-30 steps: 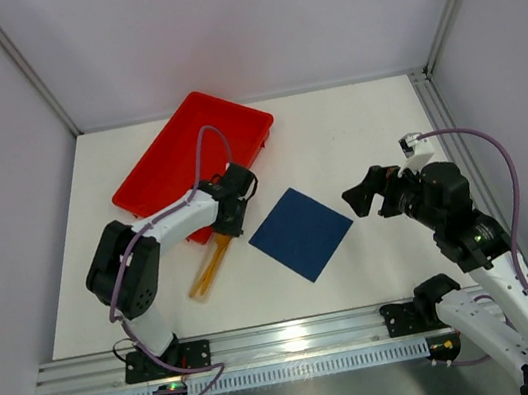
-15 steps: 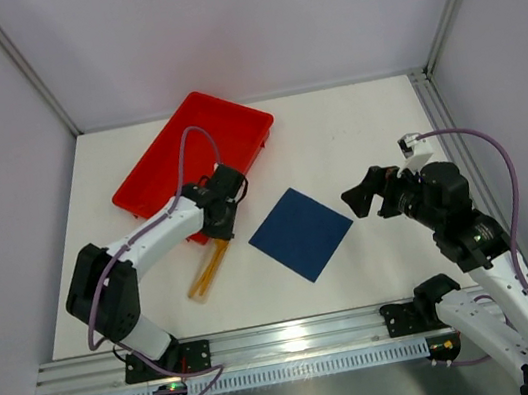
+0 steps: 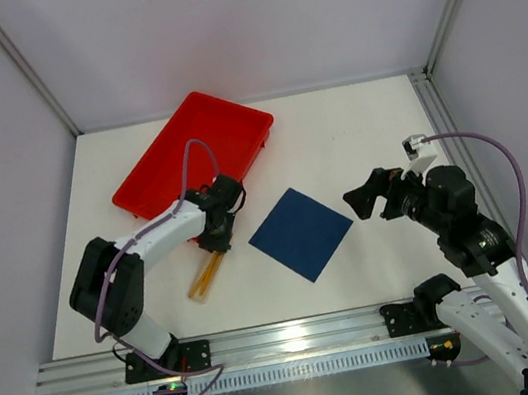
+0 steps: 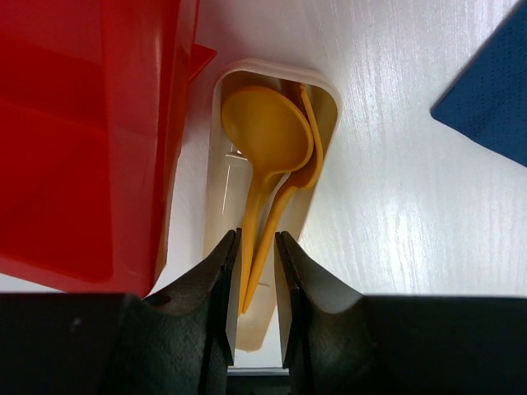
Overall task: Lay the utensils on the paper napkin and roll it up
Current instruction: Pick up the utensils from the container.
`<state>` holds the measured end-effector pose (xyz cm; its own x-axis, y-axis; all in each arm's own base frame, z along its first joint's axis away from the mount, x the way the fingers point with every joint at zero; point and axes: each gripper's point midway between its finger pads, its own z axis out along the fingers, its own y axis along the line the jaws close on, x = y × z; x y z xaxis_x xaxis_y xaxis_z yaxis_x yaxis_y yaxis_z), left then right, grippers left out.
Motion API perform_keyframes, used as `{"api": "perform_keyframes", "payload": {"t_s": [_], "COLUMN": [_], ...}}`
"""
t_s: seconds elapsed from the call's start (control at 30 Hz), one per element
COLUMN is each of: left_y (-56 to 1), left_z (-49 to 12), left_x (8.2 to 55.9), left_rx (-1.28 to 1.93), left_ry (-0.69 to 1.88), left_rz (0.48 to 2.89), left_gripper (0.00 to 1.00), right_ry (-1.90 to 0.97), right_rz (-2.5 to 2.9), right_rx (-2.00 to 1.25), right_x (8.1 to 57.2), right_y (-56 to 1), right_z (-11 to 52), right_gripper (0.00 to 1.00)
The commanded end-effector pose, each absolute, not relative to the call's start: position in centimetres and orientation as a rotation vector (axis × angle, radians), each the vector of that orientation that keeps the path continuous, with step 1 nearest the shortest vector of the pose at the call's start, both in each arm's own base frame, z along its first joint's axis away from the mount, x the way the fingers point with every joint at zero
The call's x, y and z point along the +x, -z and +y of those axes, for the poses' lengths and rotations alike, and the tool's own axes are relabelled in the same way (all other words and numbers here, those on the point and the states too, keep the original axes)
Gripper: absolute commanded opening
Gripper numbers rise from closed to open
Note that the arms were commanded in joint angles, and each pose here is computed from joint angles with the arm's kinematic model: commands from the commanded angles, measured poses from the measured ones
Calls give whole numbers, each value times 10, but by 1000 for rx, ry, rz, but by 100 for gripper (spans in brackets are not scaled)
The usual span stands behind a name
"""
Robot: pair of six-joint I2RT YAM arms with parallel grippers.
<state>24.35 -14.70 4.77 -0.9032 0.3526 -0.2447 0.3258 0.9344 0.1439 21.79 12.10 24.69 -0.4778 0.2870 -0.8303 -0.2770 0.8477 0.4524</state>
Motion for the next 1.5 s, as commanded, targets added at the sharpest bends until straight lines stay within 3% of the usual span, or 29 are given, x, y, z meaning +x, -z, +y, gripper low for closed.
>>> {"api": "perform_keyframes", "payload": {"t_s": [0.0, 0.6, 0.9, 1.1, 1.47], "left_y": [-42, -23, -35, -48, -101], "left_z": [-145, -153, -152, -151, -155], "left_x": [244, 251, 252, 255, 262], "left_rx": [500, 468, 461, 464, 366], "left_ry": [-163, -132, -130, -149, -122], "left_rz": [2842, 2881, 2859, 2852, 2816], "left_gripper": [27, 25, 14, 0, 0], "right_ry": [-667, -668, -666, -667, -669], "right_rz": [1932, 1918, 1921, 1930, 1960], "right_rx": [-14, -15, -14, -15, -6], "right_x": [217, 214, 214, 216, 219], "right_y": [-253, -253, -252, -252, -248], "right_z": [121, 120, 120, 121, 123], "right_gripper": [100, 100, 100, 100, 100]}}
